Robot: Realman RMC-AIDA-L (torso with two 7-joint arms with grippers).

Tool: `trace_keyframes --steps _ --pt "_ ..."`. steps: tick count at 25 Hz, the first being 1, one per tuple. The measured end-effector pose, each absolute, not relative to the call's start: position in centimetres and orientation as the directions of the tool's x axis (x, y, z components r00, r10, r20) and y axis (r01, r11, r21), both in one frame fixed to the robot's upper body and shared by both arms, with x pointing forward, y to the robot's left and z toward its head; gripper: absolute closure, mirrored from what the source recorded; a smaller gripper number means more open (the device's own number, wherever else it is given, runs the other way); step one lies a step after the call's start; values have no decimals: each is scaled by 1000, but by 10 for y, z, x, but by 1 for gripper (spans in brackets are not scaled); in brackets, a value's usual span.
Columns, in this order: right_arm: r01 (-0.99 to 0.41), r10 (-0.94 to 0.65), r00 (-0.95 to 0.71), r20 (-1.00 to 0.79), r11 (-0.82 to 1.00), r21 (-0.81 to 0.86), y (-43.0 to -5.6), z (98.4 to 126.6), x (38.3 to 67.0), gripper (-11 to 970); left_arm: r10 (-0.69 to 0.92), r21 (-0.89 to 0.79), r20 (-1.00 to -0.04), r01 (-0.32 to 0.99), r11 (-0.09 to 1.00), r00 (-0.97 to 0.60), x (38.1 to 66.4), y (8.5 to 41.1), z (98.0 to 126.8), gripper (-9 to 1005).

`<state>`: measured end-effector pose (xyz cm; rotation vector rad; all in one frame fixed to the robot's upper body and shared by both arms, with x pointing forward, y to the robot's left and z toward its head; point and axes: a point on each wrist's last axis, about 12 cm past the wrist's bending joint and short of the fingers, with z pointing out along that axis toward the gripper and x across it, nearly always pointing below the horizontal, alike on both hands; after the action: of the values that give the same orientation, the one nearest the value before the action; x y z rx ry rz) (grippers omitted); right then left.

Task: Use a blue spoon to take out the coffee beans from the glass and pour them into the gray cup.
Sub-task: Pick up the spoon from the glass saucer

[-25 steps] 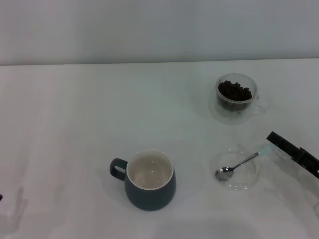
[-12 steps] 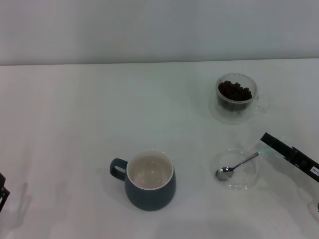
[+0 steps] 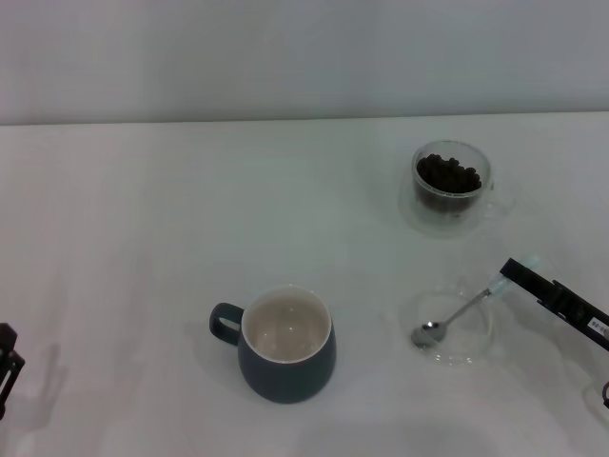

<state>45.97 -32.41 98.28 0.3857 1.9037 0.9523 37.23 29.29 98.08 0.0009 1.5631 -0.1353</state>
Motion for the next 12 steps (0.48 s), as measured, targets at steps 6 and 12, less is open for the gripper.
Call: trace_keyframes --steps 6,12 --pt "-137 612 -508 -606 638 758 -321 985 462 767 -85 -85 -996 98 992 4 376 291 981 117" --pt "-167 651 -468 -597 599 783 -322 993 464 772 -82 -81 -997 98 992 5 376 292 981 117"
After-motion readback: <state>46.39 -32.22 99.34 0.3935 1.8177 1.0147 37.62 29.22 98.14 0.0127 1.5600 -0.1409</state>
